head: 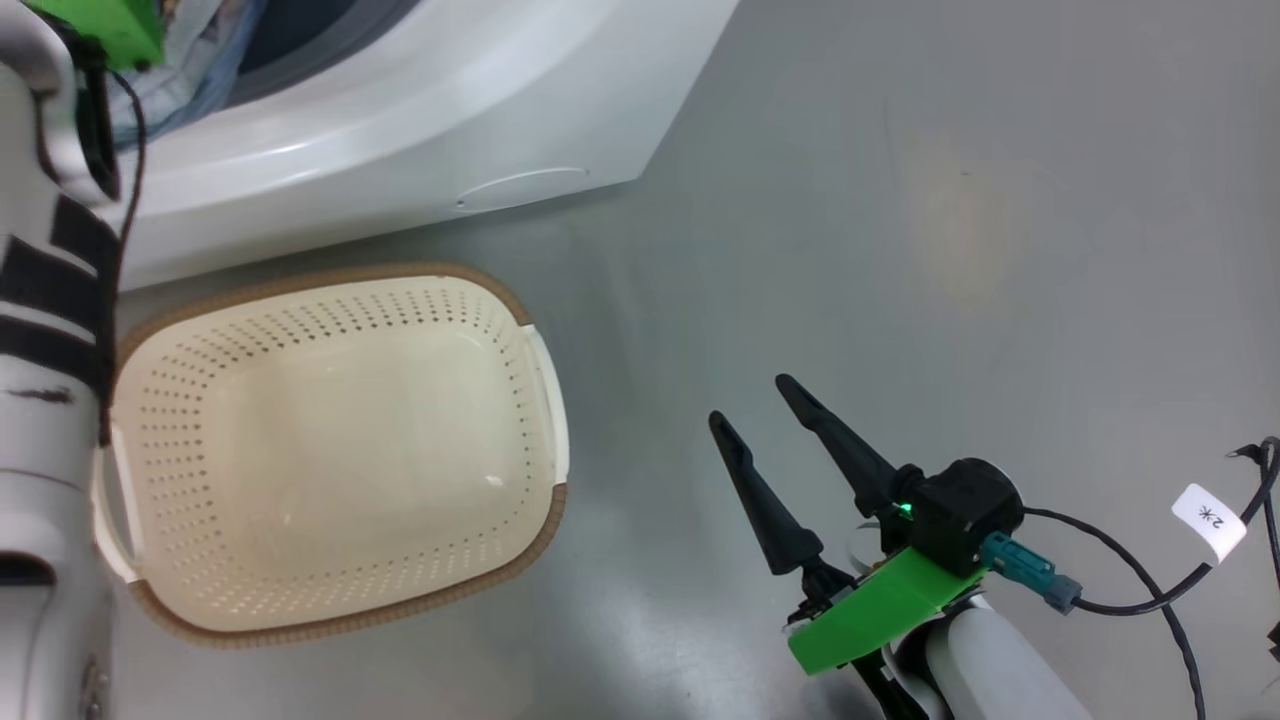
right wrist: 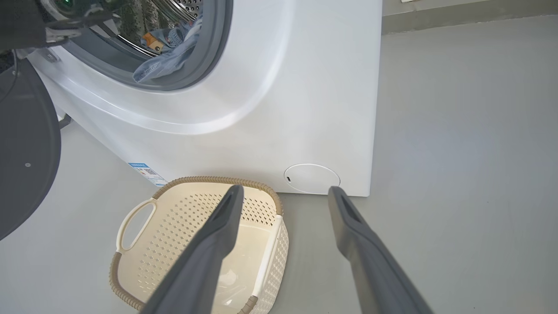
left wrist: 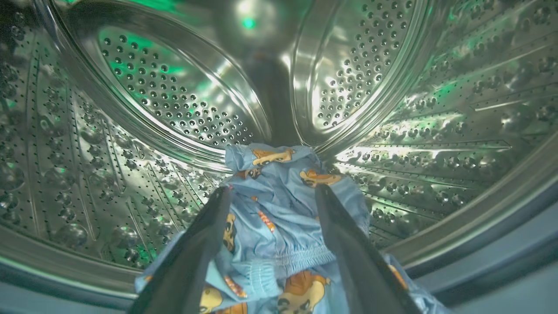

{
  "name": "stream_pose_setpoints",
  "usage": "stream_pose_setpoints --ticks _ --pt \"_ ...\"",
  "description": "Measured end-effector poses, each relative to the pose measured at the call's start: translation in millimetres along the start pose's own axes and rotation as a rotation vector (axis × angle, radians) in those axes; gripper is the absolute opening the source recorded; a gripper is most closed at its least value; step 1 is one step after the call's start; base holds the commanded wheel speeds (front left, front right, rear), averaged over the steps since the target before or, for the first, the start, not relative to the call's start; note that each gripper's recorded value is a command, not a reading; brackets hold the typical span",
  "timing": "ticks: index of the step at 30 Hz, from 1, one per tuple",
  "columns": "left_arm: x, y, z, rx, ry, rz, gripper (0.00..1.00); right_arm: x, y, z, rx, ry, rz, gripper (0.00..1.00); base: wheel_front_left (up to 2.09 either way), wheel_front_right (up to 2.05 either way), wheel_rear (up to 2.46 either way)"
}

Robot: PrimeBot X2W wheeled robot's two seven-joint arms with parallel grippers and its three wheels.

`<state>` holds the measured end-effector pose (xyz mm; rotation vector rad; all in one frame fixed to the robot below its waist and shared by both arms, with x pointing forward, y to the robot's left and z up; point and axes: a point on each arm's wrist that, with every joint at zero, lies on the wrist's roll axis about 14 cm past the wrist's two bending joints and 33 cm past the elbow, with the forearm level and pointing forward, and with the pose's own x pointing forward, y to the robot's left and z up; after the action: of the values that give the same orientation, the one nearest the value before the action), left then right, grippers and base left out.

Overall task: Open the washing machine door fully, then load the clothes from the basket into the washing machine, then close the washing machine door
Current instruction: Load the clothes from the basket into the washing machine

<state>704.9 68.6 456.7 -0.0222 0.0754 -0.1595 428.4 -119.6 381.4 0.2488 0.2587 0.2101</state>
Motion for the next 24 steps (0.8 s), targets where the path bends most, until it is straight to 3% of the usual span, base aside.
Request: stream_pose_setpoints --ticks 13,19,24 --pt "-40 -4 -6 -0.043 -0.035 -0.075 1.0 7 2 5 -0.039 -0.016 0.014 1.0 0.0 0.0 0.0" --pt "-86 -10 -13 -0.072 -0.066 -0.092 1.0 5 1 10 -0.057 -0.027 0.009 1.0 0.0 0.0 0.0" --pt "-126 3 -8 -0.077 -0.088 -0.054 1.0 2 4 11 -0.059 -0.031 0.013 1.0 0.0 0.0 0.0"
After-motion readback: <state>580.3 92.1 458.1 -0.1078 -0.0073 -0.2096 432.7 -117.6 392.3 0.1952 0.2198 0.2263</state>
